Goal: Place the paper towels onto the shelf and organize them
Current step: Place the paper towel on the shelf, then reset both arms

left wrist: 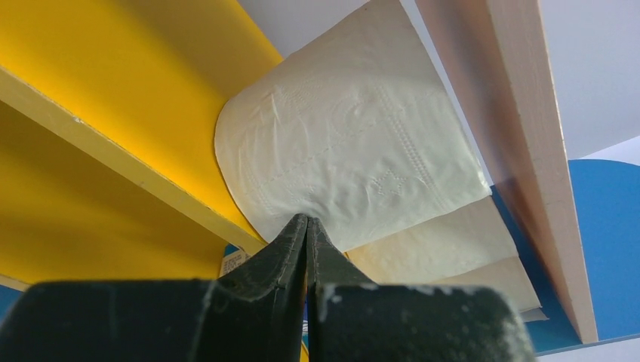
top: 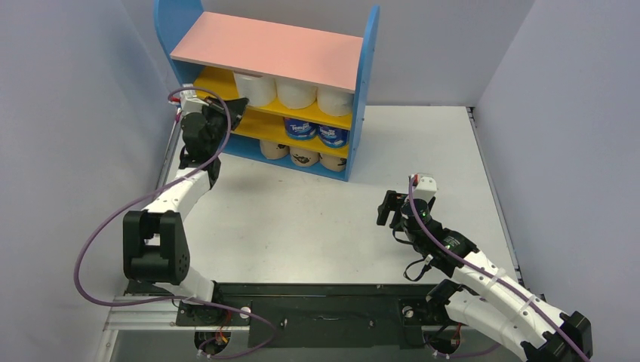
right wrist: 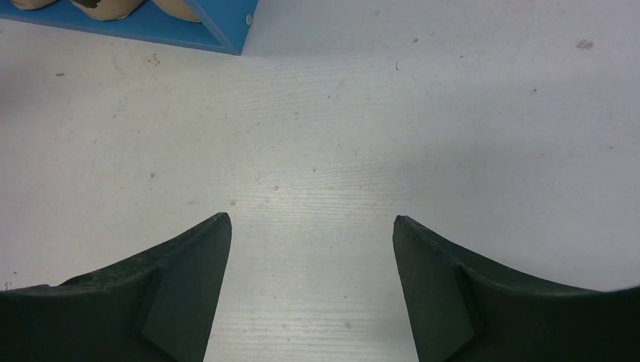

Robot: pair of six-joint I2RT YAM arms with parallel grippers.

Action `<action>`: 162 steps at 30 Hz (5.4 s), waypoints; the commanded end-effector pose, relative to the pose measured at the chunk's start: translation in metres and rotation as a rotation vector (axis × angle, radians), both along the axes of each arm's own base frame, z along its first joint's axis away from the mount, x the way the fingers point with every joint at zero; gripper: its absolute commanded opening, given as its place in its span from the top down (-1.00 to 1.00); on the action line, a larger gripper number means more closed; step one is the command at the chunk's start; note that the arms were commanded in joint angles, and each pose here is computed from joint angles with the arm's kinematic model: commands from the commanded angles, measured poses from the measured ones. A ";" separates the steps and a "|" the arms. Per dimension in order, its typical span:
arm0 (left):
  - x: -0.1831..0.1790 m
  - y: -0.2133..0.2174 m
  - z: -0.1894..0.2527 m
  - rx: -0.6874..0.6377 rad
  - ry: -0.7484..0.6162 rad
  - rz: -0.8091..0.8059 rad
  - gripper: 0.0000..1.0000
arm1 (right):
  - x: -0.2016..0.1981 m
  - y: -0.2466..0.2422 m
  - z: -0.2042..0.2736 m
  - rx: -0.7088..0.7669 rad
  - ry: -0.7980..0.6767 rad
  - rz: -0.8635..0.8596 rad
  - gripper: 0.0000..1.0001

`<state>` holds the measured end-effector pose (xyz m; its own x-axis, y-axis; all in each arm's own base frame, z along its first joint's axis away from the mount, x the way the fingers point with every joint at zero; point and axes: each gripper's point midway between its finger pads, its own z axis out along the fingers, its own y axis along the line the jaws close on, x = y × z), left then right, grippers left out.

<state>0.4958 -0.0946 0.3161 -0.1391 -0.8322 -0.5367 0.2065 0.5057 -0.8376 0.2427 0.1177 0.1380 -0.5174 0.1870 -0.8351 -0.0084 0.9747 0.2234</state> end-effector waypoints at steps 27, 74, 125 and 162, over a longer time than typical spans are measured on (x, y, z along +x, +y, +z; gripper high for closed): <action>0.028 0.000 0.036 0.002 -0.118 -0.008 1.00 | 0.007 -0.006 0.002 -0.021 -0.013 -0.043 -0.48; -0.154 0.039 -0.001 0.368 0.176 0.221 -0.93 | 0.006 0.008 0.038 0.201 -0.149 -0.029 -0.55; -0.125 0.105 -0.216 0.964 0.185 0.399 -0.93 | 0.035 -0.118 0.093 0.170 -0.641 -0.648 -0.76; -0.122 0.111 -0.218 0.939 0.190 0.405 -0.93 | 0.126 -0.172 -0.020 -0.235 -0.427 -0.386 -0.79</action>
<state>0.3685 0.0176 0.0858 -0.1485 -0.0812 -0.9856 -0.2277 0.9726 -0.0458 0.3459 -0.0651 0.0905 -0.1114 0.1108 -0.9876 0.3613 0.9303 0.0636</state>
